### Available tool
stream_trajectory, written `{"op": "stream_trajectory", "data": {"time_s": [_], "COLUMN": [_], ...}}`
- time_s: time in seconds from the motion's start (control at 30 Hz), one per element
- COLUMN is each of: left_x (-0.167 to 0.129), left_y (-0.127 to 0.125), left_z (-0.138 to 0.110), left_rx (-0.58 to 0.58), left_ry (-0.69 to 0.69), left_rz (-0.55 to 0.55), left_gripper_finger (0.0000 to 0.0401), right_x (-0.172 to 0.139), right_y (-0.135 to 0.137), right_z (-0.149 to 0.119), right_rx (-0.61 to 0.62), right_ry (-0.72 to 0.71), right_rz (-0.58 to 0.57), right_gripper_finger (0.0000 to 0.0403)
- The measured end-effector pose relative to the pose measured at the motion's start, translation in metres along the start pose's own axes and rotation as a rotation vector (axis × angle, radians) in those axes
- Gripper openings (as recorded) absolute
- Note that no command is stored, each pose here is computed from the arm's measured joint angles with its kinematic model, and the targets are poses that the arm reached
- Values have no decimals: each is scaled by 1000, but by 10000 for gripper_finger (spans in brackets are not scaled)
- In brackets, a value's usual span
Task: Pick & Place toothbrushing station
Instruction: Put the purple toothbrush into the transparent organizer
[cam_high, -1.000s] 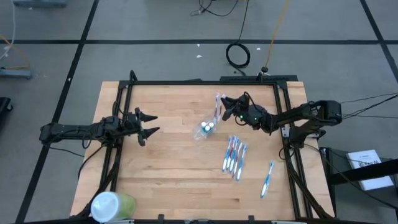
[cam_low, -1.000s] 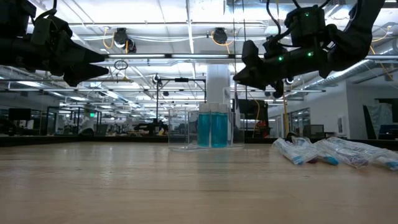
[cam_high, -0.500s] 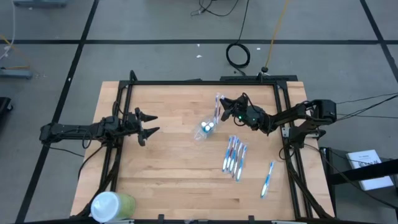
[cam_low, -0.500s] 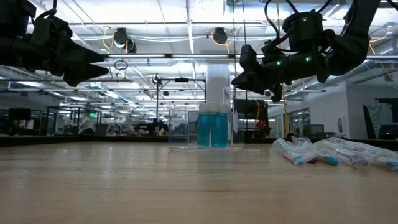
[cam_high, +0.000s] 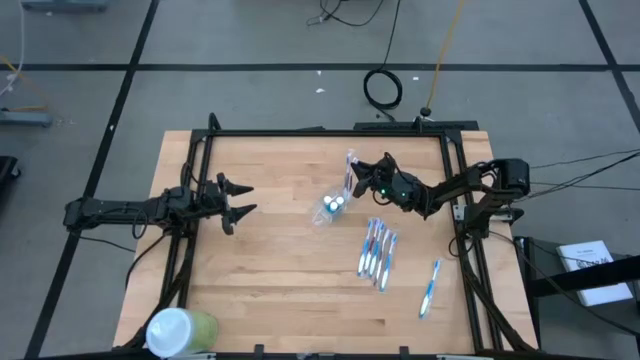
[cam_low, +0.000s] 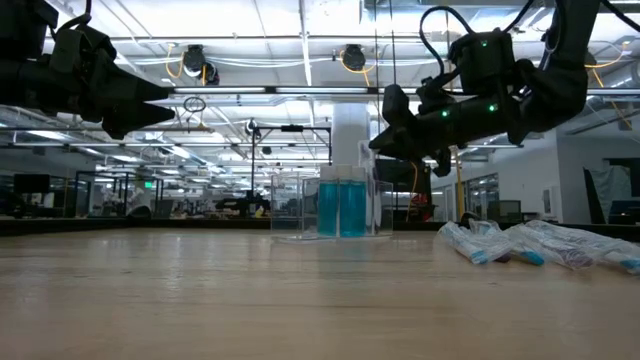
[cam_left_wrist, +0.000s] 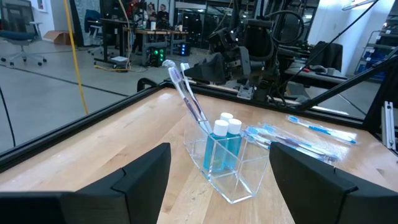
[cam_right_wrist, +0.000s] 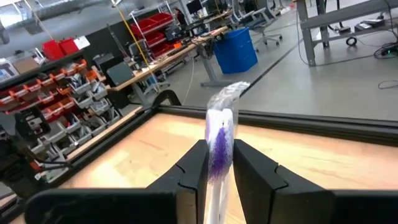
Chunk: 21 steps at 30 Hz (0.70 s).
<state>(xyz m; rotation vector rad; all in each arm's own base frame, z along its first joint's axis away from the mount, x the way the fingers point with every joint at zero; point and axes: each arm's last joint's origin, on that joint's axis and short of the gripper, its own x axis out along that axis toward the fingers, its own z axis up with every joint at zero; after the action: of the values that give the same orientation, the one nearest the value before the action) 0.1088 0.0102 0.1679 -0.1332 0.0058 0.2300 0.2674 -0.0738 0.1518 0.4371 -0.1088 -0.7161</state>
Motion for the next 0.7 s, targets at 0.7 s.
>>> {"op": "stream_trajectory", "data": {"time_s": [0.7], "left_x": [0], "left_y": [0], "left_z": [0], "left_rx": [0], "left_ry": [0], "left_rz": [0], "left_gripper_finger": [283], "right_x": [-2], "right_y": [4], "right_z": [-7], "right_rx": [-30], "right_ry": [15], "right_rz": [16], "right_gripper_finger": [59]}}
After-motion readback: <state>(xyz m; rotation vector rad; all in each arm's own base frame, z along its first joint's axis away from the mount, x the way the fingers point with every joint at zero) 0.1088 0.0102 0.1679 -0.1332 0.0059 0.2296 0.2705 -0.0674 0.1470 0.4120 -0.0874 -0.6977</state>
